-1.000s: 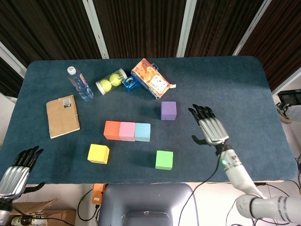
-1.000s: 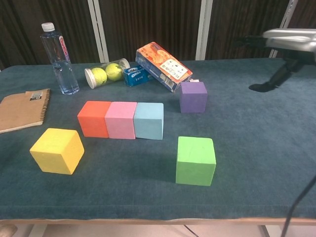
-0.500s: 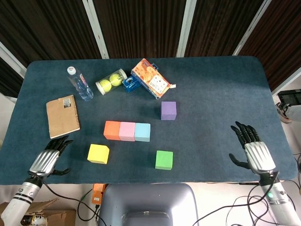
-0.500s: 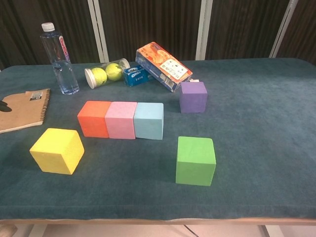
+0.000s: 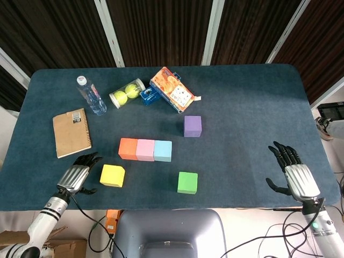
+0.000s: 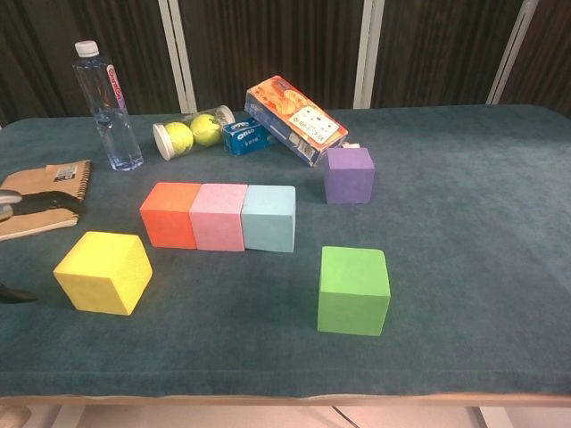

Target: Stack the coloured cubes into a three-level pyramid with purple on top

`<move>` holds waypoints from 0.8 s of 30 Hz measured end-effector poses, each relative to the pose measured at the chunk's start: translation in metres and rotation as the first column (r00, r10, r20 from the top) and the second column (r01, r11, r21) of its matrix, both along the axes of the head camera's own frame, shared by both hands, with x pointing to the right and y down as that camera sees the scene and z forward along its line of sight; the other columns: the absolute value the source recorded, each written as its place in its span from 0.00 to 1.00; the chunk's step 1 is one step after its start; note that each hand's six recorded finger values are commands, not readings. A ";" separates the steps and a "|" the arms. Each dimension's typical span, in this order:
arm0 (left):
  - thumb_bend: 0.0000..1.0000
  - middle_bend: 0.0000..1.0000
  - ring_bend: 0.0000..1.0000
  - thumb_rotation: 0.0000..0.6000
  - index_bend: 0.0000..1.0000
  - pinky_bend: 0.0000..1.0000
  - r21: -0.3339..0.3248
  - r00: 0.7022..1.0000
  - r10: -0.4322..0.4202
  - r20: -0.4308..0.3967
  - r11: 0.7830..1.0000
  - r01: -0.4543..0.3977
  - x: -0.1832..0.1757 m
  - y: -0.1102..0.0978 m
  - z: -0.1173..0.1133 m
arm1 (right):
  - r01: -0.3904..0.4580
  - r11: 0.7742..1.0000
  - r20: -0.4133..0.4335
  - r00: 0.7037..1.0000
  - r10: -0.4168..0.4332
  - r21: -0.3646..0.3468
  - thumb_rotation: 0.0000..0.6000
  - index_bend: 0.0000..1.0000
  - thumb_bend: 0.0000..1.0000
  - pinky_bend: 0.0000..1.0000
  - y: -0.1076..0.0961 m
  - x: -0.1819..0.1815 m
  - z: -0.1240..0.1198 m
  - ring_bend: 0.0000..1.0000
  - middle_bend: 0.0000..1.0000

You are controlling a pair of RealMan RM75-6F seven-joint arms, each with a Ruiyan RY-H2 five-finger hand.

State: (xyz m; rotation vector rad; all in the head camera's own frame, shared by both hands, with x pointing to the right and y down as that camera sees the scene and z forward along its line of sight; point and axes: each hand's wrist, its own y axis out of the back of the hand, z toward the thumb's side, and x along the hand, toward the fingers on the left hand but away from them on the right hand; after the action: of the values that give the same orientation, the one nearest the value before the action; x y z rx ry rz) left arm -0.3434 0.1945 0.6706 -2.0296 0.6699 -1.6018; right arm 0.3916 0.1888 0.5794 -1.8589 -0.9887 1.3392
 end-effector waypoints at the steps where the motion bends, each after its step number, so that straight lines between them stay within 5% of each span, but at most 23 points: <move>1: 0.19 0.00 0.00 1.00 0.16 0.07 -0.002 1.000 0.008 0.001 1.000 -0.008 0.004 -0.001 0.001 | 0.001 1.000 -0.001 1.000 -0.001 -0.005 1.00 0.00 0.24 0.00 0.000 0.000 0.001 0.00 0.00; 13: 0.19 0.00 0.00 0.97 0.24 0.07 -0.031 0.999 0.049 -0.001 0.998 -0.050 0.038 -0.002 0.012 | 0.026 0.999 -0.011 1.000 -0.027 -0.035 1.00 0.00 0.24 0.00 0.002 -0.002 0.002 0.00 0.00; 24: 0.25 0.00 0.00 0.88 0.41 0.07 -0.044 0.999 0.033 0.001 0.998 -0.033 0.044 -0.005 0.017 | 0.038 0.998 -0.013 0.999 -0.039 -0.054 1.00 0.00 0.24 0.00 0.003 -0.004 0.005 0.00 0.00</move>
State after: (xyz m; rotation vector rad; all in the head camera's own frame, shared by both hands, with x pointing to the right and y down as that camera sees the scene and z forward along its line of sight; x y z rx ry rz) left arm -0.2995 0.1895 0.6880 -2.0598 0.6027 -1.6130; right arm 0.3881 0.1918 0.5840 -1.8959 -0.9138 1.3662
